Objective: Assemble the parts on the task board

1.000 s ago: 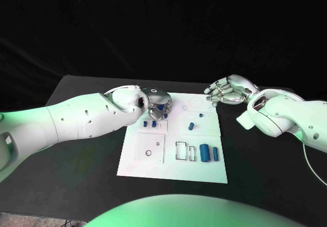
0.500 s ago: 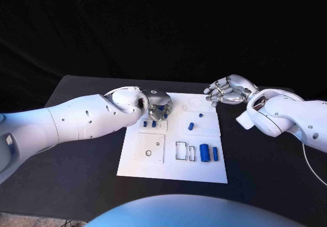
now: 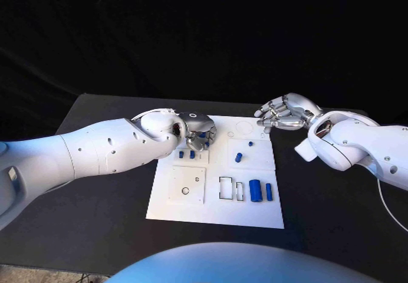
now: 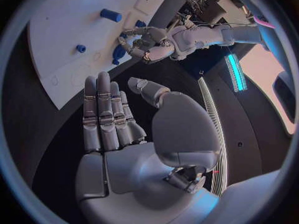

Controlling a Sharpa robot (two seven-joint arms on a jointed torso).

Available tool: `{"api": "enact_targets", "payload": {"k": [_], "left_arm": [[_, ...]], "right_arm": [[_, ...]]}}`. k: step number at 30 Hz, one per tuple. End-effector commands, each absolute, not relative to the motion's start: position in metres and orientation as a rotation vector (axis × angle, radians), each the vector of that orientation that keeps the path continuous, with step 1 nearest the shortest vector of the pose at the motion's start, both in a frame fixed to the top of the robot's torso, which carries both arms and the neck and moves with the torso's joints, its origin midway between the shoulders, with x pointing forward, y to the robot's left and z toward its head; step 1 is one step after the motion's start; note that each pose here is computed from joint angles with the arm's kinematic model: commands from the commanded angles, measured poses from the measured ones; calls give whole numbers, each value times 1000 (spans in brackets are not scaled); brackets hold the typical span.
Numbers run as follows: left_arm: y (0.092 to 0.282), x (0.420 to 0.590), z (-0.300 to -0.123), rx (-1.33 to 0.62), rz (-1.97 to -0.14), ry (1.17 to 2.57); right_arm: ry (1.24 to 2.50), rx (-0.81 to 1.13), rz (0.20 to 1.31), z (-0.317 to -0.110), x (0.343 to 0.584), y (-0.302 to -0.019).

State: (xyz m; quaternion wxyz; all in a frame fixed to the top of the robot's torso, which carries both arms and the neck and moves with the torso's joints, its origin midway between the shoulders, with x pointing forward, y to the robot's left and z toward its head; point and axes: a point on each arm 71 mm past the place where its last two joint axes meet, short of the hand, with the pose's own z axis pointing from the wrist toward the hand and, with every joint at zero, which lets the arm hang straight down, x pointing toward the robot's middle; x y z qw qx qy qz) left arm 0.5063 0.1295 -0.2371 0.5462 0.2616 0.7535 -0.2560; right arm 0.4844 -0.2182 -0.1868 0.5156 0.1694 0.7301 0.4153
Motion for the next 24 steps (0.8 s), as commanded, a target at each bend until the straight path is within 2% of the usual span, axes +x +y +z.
{"api": "enact_targets", "payload": {"k": [1, 24], "left_arm": [[128, 504, -241, 621, -616, 1805], [134, 504, -238, 584, -628, 1798]], "right_arm": [[1759, 393, 1006, -187, 484, -217], [1761, 394, 1007, -188, 483, -217]]}}
